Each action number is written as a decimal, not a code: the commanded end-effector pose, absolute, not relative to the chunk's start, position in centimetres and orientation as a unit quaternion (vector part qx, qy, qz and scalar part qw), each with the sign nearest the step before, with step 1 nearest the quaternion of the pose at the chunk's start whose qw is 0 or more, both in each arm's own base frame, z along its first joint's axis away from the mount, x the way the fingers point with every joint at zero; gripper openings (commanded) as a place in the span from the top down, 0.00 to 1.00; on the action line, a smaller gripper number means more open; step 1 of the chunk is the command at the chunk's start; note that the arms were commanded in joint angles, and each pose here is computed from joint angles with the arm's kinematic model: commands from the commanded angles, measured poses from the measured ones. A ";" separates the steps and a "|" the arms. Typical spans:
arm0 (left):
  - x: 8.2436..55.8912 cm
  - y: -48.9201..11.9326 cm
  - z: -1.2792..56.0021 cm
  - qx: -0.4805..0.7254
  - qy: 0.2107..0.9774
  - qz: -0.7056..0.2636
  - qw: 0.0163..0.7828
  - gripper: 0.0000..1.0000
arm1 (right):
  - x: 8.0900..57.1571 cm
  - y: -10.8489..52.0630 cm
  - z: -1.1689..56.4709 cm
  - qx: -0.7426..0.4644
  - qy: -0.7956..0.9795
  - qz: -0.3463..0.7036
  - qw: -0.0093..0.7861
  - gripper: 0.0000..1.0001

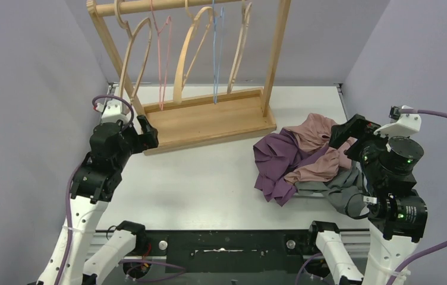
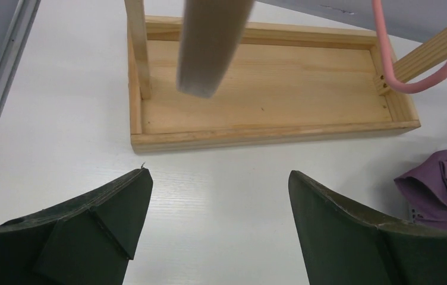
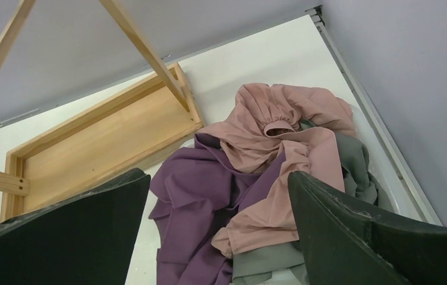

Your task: Place the skirt on the hanger

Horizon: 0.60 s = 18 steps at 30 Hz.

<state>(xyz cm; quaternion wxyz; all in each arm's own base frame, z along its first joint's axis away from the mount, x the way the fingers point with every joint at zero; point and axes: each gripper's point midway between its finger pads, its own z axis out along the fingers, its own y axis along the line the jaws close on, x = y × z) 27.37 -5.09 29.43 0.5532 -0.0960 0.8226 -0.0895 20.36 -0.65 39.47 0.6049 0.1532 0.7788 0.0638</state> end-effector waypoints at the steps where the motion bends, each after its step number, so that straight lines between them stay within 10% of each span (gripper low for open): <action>1: 28.1 -6.7 32.5 -0.090 0.784 -0.150 0.596 0.13 | 20.4 -1.4 40.9 0.164 0.750 0.052 0.638 0.10; 18: 25.9 -14.5 29.8 0.011 0.771 -0.328 0.546 0.03 | 20.5 -1.3 32.4 0.200 0.841 0.044 0.500 0.08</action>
